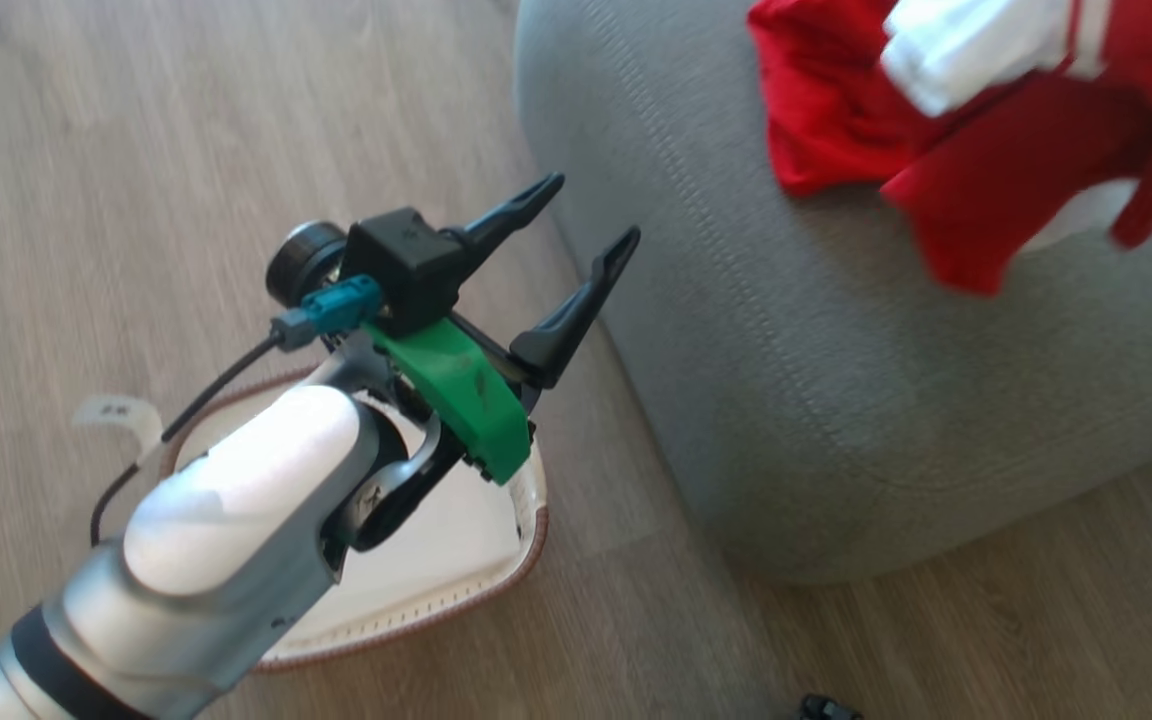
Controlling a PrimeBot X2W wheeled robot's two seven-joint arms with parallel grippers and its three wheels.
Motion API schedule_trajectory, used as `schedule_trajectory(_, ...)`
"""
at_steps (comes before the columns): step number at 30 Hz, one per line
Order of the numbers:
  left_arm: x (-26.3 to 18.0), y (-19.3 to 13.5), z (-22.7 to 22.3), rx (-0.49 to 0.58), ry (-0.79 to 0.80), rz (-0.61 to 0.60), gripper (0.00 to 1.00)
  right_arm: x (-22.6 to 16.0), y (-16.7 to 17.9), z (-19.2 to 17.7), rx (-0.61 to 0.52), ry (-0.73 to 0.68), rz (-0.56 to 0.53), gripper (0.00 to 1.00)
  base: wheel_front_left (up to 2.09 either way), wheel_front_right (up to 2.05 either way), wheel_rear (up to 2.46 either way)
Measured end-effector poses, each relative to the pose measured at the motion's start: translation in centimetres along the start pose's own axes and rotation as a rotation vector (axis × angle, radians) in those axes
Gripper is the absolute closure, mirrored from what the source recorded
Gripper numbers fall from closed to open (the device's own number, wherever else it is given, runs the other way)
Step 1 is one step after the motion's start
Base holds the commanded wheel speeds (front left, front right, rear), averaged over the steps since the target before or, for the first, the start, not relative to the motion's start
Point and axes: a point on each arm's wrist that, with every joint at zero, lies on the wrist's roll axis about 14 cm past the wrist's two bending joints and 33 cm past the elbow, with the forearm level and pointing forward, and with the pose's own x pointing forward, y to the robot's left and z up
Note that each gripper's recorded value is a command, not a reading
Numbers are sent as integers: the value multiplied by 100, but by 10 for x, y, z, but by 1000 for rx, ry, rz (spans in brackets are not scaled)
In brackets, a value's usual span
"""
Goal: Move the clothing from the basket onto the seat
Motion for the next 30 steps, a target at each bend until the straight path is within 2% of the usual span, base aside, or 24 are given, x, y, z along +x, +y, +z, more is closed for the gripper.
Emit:
schedule_trajectory(10, -3, 37, -20, -28, 20, 43, 0, 57, -22, -42, -15, 64, -37, 100, 0, 0, 0)
schedule_trajectory(18, 2, 58, -43, -47, 26, 24, 0, 92, -40, -106, -47, 191, -96, 100, 0, 0, 0)
schedule_trajectory(24, 6, 64, -49, -50, 10, 5, 0, 88, -45, -170, -67, 376, -130, 100, 0, 0, 0)
schedule_trajectory(30, 3, 66, -59, -71, 18, 5, 0, 58, -54, -234, -64, 643, -180, 100, 0, 0, 0)
